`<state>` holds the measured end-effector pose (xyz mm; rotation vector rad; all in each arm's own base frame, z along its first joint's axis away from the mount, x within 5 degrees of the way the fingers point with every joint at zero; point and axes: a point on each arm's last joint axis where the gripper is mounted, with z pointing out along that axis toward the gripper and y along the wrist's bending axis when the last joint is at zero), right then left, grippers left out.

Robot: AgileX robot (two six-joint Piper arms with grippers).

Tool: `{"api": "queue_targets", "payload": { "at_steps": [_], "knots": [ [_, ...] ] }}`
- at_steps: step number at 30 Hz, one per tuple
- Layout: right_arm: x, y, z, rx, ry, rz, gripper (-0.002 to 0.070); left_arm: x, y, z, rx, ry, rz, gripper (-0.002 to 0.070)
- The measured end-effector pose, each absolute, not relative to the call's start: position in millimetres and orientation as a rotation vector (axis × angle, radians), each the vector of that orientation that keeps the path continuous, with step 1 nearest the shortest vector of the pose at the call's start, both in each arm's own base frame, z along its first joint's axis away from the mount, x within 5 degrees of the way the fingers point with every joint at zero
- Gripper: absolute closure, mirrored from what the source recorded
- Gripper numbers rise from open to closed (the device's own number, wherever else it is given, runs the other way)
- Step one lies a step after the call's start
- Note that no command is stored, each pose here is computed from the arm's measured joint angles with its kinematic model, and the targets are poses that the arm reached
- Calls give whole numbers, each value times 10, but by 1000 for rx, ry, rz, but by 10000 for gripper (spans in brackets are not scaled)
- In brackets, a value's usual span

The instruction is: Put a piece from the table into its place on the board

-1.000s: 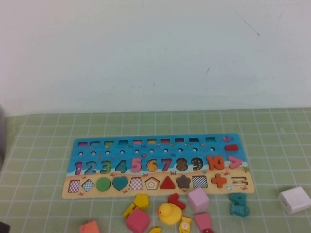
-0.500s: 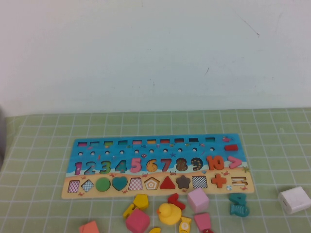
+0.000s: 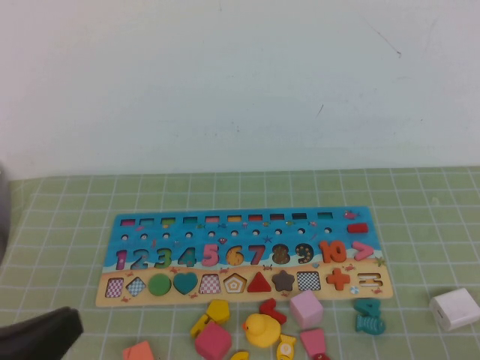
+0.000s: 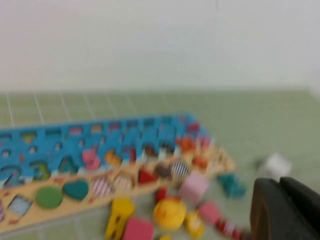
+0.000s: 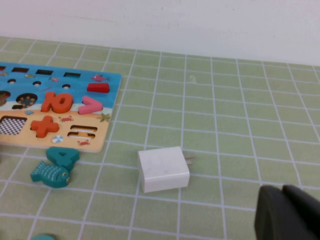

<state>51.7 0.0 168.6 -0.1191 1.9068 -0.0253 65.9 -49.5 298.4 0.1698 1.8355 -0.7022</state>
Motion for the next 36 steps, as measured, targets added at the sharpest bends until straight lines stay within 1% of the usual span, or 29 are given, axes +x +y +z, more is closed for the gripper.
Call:
{"api": "queue_targets", "payload": {
  "at_steps": [4, 8, 12, 16, 21, 28, 31, 36],
  "knots": [
    [517, 0, 1686, -119, 1907, -25, 678, 928, -478, 3066, 358, 2034, -583, 676],
    [517, 0, 1686, -119, 1907, -25, 678, 1214, -420, 3050, 433, 2182, -499, 676],
    [517, 0, 1686, -119, 1907, -25, 678, 1410, -436, 3003, 469, 2256, -507, 676],
    [517, 0, 1686, -119, 1907, -25, 678, 1554, -542, 2881, 564, 2330, -513, 676],
    [517, 0, 1686, -119, 1907, -25, 678, 1676, -739, 2678, 647, 2462, -515, 676],
    [517, 0, 1686, -119, 1907, -25, 678, 1743, -1189, 2355, 763, 2580, -485, 676],
    [517, 0, 1686, -119, 1907, -25, 678, 1741, -1361, 2202, 821, 2637, -452, 676],
    [517, 0, 1686, -119, 1907, -25, 678, 1824, -1658, 1987, 894, 2735, -349, 676]
  ]
}}
